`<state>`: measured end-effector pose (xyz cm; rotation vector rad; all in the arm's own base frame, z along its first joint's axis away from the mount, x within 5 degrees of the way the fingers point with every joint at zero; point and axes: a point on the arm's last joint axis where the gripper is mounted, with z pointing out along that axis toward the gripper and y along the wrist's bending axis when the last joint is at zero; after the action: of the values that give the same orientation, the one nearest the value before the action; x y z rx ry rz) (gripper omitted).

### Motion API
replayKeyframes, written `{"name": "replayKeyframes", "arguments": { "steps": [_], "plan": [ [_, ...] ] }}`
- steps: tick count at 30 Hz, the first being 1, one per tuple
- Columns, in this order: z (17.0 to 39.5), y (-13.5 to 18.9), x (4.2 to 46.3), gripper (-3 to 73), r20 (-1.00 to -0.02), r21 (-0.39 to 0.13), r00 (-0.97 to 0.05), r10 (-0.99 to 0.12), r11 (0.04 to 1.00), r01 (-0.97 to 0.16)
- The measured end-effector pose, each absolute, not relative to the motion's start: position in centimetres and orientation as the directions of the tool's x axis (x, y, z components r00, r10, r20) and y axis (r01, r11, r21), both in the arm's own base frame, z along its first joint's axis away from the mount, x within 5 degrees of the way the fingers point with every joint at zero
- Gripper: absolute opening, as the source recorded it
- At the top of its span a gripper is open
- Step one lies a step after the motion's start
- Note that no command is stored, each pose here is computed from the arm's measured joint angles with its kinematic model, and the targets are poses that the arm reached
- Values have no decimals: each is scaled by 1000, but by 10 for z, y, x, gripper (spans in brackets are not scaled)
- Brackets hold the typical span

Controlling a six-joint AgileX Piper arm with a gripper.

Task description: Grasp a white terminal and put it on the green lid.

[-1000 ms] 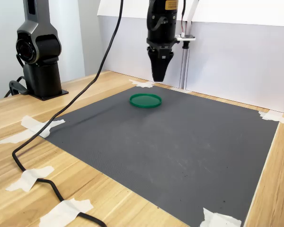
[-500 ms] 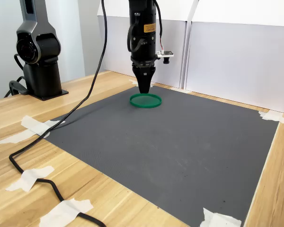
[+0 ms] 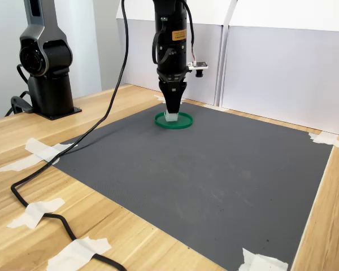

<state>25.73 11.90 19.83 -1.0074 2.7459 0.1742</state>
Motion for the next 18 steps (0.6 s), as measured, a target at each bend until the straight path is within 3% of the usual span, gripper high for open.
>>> {"name": "replayKeyframes", "arguments": {
  "steps": [5,11,14,18],
  "plan": [
    [198,119,258,453,-248,33,-742,-623,760,-649],
    [210,118,254,452,-273,27,-737,-618,761,-648],
    [226,115,248,361,-315,19,-733,-603,768,-641],
    [249,111,237,104,-389,17,-733,-558,791,-611]
  ]
}}
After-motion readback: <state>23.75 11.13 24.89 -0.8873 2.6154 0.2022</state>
